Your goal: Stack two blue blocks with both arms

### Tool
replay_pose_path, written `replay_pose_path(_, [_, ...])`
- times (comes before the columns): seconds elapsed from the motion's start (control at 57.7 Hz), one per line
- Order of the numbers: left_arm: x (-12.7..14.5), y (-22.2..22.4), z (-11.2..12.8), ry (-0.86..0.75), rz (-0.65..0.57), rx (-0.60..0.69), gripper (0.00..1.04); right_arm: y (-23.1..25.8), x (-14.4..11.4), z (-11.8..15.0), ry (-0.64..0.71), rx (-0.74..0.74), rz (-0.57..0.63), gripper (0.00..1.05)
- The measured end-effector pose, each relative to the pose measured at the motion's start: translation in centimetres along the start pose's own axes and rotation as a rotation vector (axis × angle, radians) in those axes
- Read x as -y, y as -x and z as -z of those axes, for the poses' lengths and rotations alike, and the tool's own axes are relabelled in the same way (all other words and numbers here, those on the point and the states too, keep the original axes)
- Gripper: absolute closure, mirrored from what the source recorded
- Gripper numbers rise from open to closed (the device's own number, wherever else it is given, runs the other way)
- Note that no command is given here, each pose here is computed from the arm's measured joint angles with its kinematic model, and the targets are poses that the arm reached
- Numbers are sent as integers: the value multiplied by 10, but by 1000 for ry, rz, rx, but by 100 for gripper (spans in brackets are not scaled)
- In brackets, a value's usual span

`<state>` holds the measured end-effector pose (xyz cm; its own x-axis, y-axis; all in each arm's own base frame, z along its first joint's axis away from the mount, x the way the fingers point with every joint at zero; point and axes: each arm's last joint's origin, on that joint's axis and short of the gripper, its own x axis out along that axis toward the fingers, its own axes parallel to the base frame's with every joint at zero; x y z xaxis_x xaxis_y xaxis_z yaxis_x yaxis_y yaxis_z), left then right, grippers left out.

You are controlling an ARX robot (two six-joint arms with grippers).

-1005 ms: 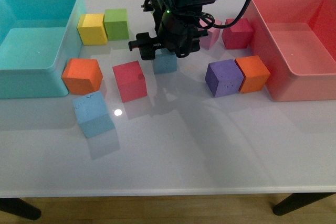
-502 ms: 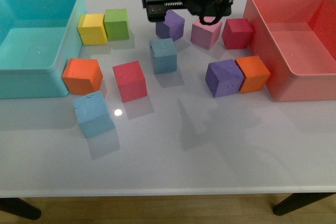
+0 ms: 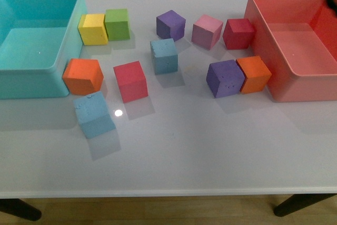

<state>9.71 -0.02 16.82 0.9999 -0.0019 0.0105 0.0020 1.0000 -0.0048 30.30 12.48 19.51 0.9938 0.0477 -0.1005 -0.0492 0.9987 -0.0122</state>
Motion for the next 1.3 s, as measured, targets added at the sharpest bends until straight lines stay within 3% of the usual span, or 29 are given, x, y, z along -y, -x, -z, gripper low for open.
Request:
replay_pose_path(0.087, [0,0,0,0,0,0,9,29,29,3,-36,111,44,47])
replay_pose_path(0.398, [0,0,0,0,0,0,9,91,77,29,-15,92,36,103])
replay_pose_path(0.693, [0,0,0,0,0,0,9,130,99,50,-15,76,41,103])
replay_pose_path(0.97, [0,0,0,0,0,0,9,154,115,50,-18,84,46,103])
replay_pose_path(1.299, [0,0,0,0,0,0,9,172,116,42,-17,114,45,103])
